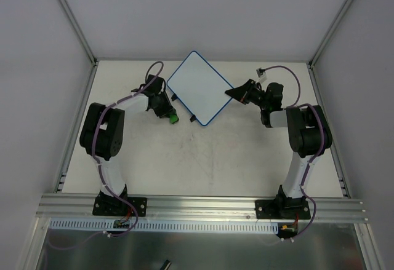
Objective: Erase the whiteboard
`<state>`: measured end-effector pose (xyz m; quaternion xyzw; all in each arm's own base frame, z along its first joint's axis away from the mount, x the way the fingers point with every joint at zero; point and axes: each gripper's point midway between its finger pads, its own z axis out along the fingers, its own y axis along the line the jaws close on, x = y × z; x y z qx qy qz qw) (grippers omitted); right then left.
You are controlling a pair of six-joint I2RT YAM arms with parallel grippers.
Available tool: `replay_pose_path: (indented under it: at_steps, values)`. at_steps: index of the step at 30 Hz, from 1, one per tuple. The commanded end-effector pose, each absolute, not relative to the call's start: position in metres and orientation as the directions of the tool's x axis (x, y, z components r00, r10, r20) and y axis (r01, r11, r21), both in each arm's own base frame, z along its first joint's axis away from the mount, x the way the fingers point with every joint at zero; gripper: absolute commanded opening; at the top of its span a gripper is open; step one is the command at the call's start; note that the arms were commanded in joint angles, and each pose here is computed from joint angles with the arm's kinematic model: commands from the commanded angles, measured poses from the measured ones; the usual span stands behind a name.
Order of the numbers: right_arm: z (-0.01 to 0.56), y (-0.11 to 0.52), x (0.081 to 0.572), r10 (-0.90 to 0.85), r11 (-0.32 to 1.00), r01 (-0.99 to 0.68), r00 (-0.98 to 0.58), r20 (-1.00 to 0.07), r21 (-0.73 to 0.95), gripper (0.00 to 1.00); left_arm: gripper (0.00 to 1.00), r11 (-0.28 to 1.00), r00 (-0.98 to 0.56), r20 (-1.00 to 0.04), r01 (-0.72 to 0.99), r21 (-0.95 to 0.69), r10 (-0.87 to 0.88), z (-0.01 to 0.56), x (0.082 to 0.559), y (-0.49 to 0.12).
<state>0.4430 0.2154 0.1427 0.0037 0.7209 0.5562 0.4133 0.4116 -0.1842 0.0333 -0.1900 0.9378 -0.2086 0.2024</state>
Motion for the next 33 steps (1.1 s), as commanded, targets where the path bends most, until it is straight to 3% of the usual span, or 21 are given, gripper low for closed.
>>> replay_pose_path:
  at_steps: [1, 6, 11, 19, 25, 31, 33]
  values:
    - [0.161, 0.228, 0.43, 0.424, 0.326, -0.532, -0.656, -0.624, 0.782, 0.0, 0.0, 0.887, -0.825, -0.392, -0.255, -0.385, -0.407, 0.067, 0.39, -0.157]
    - [0.164, 0.227, 0.43, 0.428, 0.333, -0.536, -0.647, -0.631, 0.775, 0.0, 0.0, 0.924, -0.796, -0.486, -0.238, -0.299, -0.362, 0.105, 0.373, -0.13]
    - [0.168, 0.224, 0.429, 0.433, 0.336, -0.541, -0.638, -0.636, 0.771, 0.0, 0.01, 0.942, -0.791, -0.512, -0.29, -0.167, -0.334, 0.112, 0.362, -0.095]
    - [0.168, 0.219, 0.43, 0.439, 0.349, -0.525, -0.641, -0.63, 0.777, 0.0, 0.0, 0.941, -0.857, -0.388, -0.311, -0.133, -0.338, 0.069, 0.354, -0.079]
    - [0.159, 0.215, 0.429, 0.424, 0.403, -0.491, -0.648, -0.633, 0.773, 0.0, 0.0, 0.942, -0.862, -0.391, -0.333, -0.046, -0.324, 0.056, 0.345, -0.062]
    - [0.161, 0.215, 0.427, 0.414, 0.418, -0.496, -0.643, -0.645, 0.762, 0.0, 0.13, 0.94, -0.868, -0.388, -0.341, 0.014, -0.309, 0.047, 0.334, -0.051]
    - [0.161, 0.214, 0.427, 0.415, 0.418, -0.495, -0.642, -0.645, 0.762, 0.01, 0.22, 0.939, -0.872, -0.381, -0.343, 0.023, -0.309, 0.043, 0.334, -0.049]
